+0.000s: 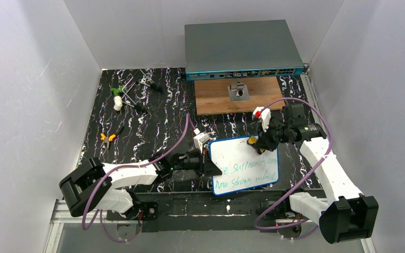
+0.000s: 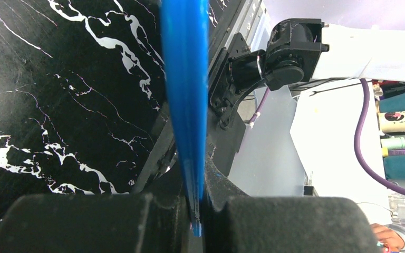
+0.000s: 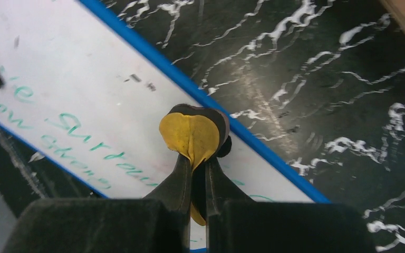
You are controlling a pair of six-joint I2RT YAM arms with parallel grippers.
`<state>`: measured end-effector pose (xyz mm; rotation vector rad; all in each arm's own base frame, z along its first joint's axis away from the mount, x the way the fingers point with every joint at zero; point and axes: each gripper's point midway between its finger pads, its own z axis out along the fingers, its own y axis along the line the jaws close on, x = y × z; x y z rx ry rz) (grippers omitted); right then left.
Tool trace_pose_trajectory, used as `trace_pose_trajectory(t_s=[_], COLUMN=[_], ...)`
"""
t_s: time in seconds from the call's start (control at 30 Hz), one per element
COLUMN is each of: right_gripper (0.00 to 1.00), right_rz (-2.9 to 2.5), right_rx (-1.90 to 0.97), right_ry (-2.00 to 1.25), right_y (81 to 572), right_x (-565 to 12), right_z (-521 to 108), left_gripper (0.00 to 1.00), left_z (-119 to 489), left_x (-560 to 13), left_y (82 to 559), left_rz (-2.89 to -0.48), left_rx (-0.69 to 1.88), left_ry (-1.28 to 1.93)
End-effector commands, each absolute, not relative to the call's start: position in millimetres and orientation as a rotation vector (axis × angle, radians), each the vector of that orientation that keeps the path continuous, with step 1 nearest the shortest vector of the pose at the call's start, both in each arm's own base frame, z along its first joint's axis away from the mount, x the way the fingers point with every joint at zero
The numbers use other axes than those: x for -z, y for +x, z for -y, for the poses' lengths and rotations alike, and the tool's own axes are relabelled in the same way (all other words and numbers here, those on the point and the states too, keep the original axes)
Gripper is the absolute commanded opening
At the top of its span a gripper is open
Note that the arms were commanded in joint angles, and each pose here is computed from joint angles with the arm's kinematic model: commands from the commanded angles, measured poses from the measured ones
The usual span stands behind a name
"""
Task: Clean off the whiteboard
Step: Erase the whiteboard at the center of the board.
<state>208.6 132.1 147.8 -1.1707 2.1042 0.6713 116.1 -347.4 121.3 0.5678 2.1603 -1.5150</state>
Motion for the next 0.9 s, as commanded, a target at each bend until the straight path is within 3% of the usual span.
trace_pose_trajectory(t_s=[0.0,0.2,0.5,0.87], right_gripper=[0.01,0.01,0.01,0.01], right_rz=[-2.125,-2.24,-2.107,-2.175], right_rx=[-0.414,-0.303,-0.657,-0.282], right_ry=[-1.007,-1.085,-1.346,-1.024], right_y=[257,233,166,245], right_x=[-166,-128,-117,-148], right_z=[-113,-87,-121,-89], left_gripper=[0.0,0.0,0.0,0.0], left_z=[359,358,359,361], left_x=[-152,-155,-154,-152], left_y=[115,116,121,124], left_rz=[-2.018,-2.007,-2.008,-2.025], left_rx=[1.584,1.578,1.59,1.59], left_ry=[0.658,0.663,0.631,0.61])
